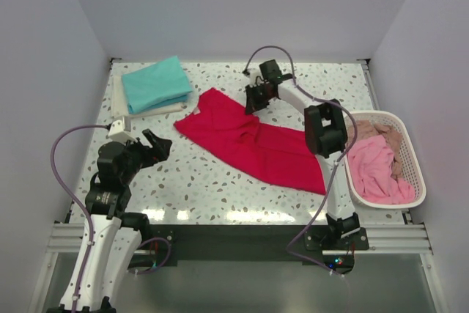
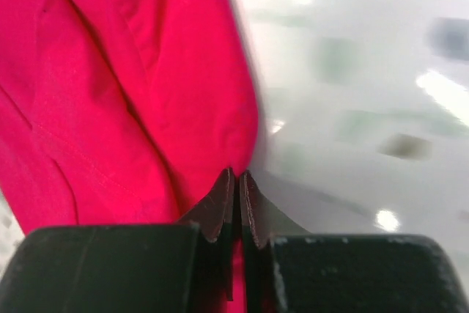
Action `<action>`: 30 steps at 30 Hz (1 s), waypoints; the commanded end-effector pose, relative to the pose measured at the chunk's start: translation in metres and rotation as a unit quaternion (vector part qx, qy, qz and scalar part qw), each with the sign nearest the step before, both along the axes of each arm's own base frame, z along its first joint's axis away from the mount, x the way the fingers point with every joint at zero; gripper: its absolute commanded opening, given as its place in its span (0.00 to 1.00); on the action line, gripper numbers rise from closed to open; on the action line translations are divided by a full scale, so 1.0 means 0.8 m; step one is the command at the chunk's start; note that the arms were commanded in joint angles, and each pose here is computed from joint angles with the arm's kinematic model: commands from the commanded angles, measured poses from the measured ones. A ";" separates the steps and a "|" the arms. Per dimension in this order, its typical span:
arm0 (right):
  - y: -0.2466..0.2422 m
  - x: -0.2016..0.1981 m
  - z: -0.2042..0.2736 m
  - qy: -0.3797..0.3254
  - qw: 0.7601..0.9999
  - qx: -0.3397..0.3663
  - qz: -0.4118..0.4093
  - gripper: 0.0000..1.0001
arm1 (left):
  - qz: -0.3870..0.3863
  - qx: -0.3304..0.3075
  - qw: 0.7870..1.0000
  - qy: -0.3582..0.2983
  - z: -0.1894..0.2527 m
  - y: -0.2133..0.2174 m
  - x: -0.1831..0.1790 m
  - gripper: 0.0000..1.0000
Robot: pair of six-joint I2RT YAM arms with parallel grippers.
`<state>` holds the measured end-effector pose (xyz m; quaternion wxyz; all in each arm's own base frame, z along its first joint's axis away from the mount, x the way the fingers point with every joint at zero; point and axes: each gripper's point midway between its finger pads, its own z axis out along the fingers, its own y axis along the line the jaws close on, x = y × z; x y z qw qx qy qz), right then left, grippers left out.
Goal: Fold and stack the t-shirts
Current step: Fold the tshirt
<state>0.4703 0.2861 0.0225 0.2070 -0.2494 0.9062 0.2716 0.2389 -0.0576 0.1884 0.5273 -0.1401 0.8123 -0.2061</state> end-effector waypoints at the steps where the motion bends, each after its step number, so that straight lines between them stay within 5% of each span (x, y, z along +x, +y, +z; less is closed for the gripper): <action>1: -0.091 0.076 0.029 -0.070 0.986 -0.062 -0.140 0.00 | -0.011 -0.005 0.999 -0.035 0.029 -0.004 0.007 0.91; 3: -0.121 0.110 0.037 -0.095 0.978 -0.071 -0.171 0.04 | -0.026 -0.011 0.999 -0.030 0.025 -0.011 0.010 0.91; 4: -0.128 0.120 0.044 -0.104 0.977 -0.069 -0.175 0.20 | -0.029 -0.015 0.999 -0.036 0.026 -0.014 0.015 0.91; 9: -0.160 0.150 0.106 -0.189 0.968 -0.093 -0.139 0.55 | -0.079 -0.043 0.996 -0.005 0.007 -0.040 0.039 0.88; 12: -0.175 0.139 0.159 -0.256 0.953 -0.118 -0.108 0.95 | -0.100 -0.063 0.993 0.018 -0.005 -0.054 0.063 0.84; 13: -0.179 0.134 0.169 -0.272 0.949 -0.124 -0.102 0.99 | -0.106 -0.066 0.992 0.003 0.005 -0.058 0.076 0.84; 16: -0.187 0.100 0.195 -0.313 0.938 -0.131 -0.066 0.99 | -0.110 -0.064 0.991 0.046 -0.022 -0.078 0.111 0.84; 20: -0.153 -0.014 0.169 -0.250 0.959 -0.072 0.111 0.99 | -0.110 -0.033 0.992 0.054 -0.031 -0.120 0.170 0.79; 22: -0.150 -0.054 0.188 -0.263 0.953 -0.065 0.132 0.96 | -0.104 -0.037 0.992 0.058 -0.021 -0.133 0.202 0.77; 30: -0.155 -0.225 0.115 -0.195 0.936 -0.156 0.247 0.81 | -0.065 0.013 0.985 0.159 -0.116 -0.146 0.299 0.69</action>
